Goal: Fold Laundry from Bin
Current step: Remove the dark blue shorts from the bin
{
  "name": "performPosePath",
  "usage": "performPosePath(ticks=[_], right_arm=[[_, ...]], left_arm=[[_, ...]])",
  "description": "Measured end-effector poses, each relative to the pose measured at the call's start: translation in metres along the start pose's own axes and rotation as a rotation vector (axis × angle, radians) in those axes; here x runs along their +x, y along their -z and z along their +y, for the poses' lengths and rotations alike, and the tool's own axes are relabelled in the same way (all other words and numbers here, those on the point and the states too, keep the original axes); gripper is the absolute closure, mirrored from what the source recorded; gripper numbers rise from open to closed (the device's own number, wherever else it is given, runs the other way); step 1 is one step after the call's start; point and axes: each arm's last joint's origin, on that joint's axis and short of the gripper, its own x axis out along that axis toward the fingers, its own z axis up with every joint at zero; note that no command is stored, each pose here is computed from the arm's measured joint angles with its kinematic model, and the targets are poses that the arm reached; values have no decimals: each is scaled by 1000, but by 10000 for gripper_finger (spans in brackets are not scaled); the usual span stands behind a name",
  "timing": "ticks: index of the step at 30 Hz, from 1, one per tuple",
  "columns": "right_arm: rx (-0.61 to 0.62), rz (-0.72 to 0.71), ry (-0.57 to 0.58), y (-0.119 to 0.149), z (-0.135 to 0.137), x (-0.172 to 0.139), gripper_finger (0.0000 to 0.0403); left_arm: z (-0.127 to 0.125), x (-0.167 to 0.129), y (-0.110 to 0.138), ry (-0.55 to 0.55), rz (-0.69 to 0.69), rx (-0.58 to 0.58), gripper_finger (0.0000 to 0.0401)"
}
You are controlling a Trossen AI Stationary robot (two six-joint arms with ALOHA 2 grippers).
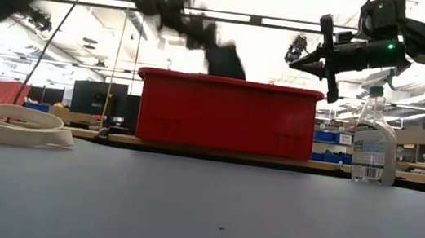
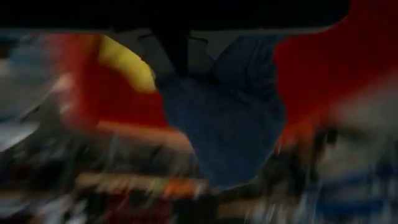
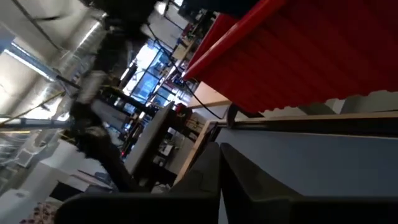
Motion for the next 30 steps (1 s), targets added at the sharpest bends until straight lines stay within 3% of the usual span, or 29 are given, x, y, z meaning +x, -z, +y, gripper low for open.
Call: performPosePath(ticks=[2,4,11,14,17,19,24,27,30], right_arm=[[-23,13,-16,0,1,0,395],[-46,19,-31,0,2,0,396],[-69,47,-131,-1,8,-1,399],[-70,54,-159,-2,11,-3,398],[-74,78,-183,-2,13,-4,398],[-72,106,-190,-1,12,-4,398],[-79,214,-153,9,7,-3,397],[-93,266,-99,18,4,-3,396],[-117,300,-76,25,5,-3,392]], left_arm=[[-16,-22,-40,62,-95,48,392],[-35,-36,-62,153,-110,56,393],[-120,-63,-76,476,131,28,393],[-162,-63,-57,561,368,-10,393],[-208,-55,-29,558,603,6,394],[-238,-50,-12,552,691,0,394],[-301,-43,60,544,922,-67,394],[-322,-44,92,444,982,-84,394],[-320,-47,90,319,995,-56,394]])
